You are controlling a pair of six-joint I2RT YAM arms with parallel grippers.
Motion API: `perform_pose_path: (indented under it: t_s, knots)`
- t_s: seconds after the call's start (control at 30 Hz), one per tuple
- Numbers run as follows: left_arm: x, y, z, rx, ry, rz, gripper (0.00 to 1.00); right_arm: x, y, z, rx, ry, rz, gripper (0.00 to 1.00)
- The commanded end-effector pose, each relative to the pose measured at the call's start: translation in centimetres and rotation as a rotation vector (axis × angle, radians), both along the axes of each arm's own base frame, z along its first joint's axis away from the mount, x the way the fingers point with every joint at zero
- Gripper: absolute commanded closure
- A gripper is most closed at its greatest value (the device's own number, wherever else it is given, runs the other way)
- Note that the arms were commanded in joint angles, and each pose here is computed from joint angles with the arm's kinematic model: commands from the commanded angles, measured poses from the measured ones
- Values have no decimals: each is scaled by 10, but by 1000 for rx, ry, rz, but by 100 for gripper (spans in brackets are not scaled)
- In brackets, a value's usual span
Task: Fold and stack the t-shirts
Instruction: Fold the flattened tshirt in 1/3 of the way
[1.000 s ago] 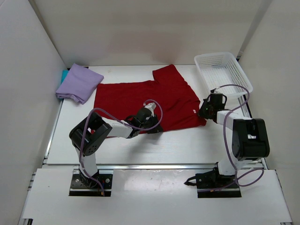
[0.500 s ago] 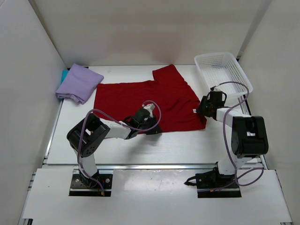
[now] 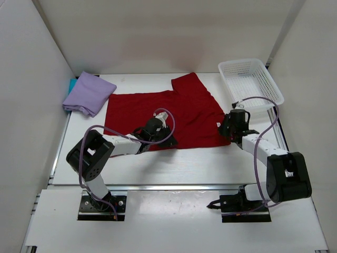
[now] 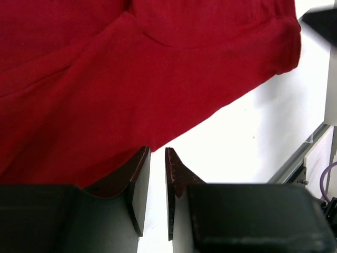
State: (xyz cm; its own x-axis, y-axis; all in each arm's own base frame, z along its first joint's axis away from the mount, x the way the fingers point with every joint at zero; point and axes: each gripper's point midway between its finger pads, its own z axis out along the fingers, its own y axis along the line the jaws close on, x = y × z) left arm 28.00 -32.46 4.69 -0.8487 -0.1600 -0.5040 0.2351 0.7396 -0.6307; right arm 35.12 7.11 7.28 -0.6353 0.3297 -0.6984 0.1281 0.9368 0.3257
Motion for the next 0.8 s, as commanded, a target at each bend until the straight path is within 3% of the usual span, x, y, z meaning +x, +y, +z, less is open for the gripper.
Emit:
perform_pose_path:
  t_s: [0.0, 0.23, 0.53, 0.63, 0.7, 0.77]
  knots:
    - [13, -10, 18, -31, -31, -9, 71, -3, -2, -15, 48, 22, -21, 97]
    - [16, 1, -10, -27, 58, 2, 72, -25, -30, -50, 96, 157, -162, 100]
    - [-30, 17, -44, 44, 148, -68, 69, -75, -34, -52, 94, 181, -196, 99]
    - [-41, 18, -45, 73, 135, -89, 68, -63, -39, -22, 41, 75, -207, 88]
    - [-45, 21, -42, 78, 132, -87, 68, -54, -17, 2, 44, 1, -134, 78]
    - [-47, 21, -36, 74, 116, -86, 68, -49, 9, 11, 31, -18, -47, 75]
